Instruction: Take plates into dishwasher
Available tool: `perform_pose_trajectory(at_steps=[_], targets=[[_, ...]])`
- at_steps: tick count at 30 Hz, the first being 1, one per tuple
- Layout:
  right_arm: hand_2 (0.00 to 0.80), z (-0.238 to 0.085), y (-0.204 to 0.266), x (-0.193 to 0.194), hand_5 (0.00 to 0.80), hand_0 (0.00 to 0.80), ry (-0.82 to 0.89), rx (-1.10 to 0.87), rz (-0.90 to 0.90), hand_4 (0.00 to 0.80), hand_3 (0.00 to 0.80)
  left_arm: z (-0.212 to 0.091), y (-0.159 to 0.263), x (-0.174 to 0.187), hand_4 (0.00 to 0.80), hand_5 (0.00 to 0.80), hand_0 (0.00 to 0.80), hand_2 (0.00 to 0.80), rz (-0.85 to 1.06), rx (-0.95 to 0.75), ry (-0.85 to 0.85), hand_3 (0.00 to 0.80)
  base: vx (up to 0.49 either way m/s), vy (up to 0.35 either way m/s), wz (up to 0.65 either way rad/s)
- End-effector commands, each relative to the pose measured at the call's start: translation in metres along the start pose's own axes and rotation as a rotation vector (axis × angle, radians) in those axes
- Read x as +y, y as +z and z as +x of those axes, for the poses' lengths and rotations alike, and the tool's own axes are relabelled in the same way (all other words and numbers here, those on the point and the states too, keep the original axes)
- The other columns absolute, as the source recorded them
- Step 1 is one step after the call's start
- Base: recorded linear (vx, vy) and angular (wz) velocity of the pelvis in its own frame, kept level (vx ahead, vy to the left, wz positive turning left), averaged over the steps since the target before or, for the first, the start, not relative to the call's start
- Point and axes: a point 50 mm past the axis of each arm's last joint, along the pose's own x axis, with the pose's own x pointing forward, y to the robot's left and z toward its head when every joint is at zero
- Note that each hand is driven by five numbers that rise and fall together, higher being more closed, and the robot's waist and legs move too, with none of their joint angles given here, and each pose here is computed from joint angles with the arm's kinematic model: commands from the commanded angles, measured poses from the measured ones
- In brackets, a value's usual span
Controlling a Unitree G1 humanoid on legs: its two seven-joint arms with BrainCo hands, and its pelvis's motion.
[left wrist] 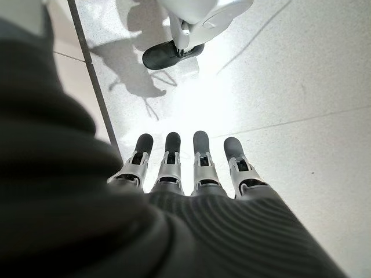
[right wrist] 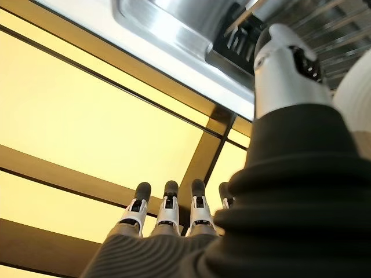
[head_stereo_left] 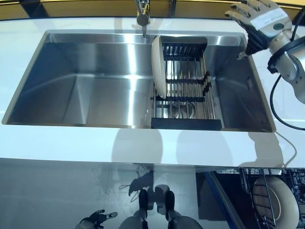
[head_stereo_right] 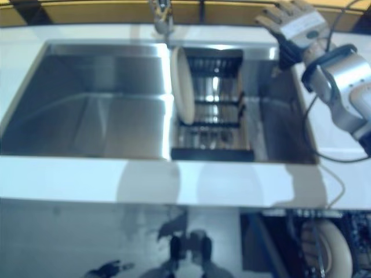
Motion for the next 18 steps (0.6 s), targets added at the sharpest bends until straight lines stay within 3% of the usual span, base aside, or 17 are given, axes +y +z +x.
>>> perform_pose_trajectory(at_steps=[1, 18], targets=[[0.000, 0.009, -0.011, -0.038, 0.000, 0.000, -0.147, 0.052, -0.045, 0.000, 0.000, -0.001, -0.004, 0.006, 0.000, 0.000, 0.000, 0.000, 0.008, 0.010, 0.018, 0.000, 0.000, 0.000, 0.00], [0.000, 0.014, 0.036, -0.059, 0.000, 0.000, -0.172, -0.118, -0.020, 0.000, 0.000, 0.000, -0.005, 0.004, 0.000, 0.000, 0.000, 0.000, -0.022, 0.019, 0.014, 0.000, 0.002, 0.020, 0.01]])
